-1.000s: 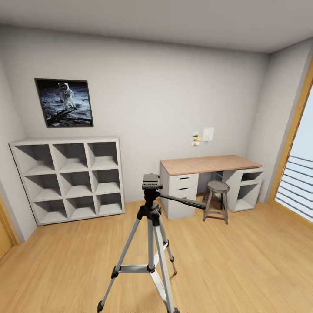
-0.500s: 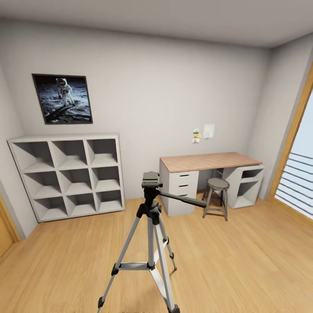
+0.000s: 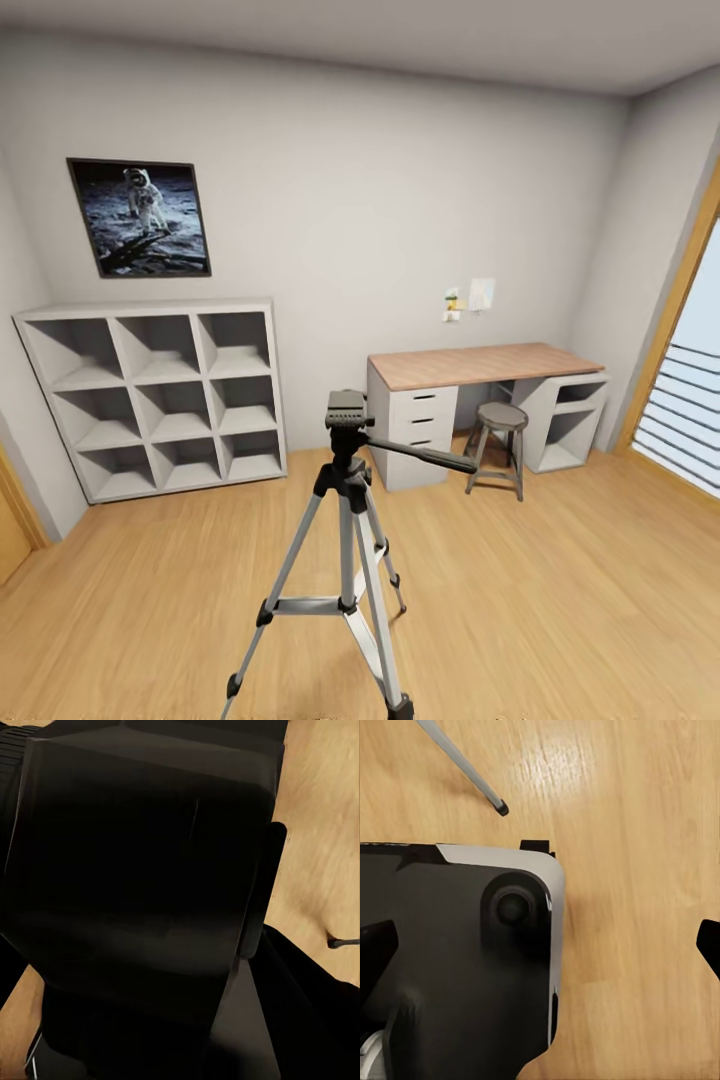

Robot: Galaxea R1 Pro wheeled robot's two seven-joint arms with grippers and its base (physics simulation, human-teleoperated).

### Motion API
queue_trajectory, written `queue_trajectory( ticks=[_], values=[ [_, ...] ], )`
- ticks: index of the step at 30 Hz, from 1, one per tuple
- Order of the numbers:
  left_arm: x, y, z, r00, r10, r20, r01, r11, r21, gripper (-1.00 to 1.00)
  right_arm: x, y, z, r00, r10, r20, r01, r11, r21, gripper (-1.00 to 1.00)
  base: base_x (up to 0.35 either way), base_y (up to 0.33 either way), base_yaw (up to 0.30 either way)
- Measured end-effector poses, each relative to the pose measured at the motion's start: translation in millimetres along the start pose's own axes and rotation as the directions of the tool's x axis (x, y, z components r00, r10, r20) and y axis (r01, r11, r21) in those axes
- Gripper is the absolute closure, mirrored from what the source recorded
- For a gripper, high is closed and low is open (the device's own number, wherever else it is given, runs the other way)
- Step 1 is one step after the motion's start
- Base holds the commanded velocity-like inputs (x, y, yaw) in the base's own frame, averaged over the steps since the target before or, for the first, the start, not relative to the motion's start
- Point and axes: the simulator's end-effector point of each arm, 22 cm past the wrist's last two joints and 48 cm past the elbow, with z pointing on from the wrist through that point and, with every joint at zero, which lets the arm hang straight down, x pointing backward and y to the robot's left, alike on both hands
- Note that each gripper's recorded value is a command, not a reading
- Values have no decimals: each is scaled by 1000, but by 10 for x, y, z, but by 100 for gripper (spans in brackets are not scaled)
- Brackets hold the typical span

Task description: Attach the digital camera to the camera tripod in the bedroom.

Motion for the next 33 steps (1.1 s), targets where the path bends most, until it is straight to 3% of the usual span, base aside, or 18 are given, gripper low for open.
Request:
queue_trajectory(
  ticks=[5,9,13,33],
  values=[
    [-16,95,14,1000,4,-3,-4,1000,-6,100,27,-1,2,1000,1,-6,-1,1000,0,-100,0,0,0],
    [4,5,19,1000,7,-15,-7,998,54,100,48,-11,3,1000,4,-11,-4,1000,2,-100,0,0,0],
    [23,-15,22,1000,8,-19,-7,998,69,100,72,-4,6,1000,5,-17,-5,1000,1,-100,0,0,0],
    [116,38,47,999,14,-37,-12,998,57,100,198,-11,11,999,6,-49,-5,1000,1,-100,0,0,0]
  ],
)
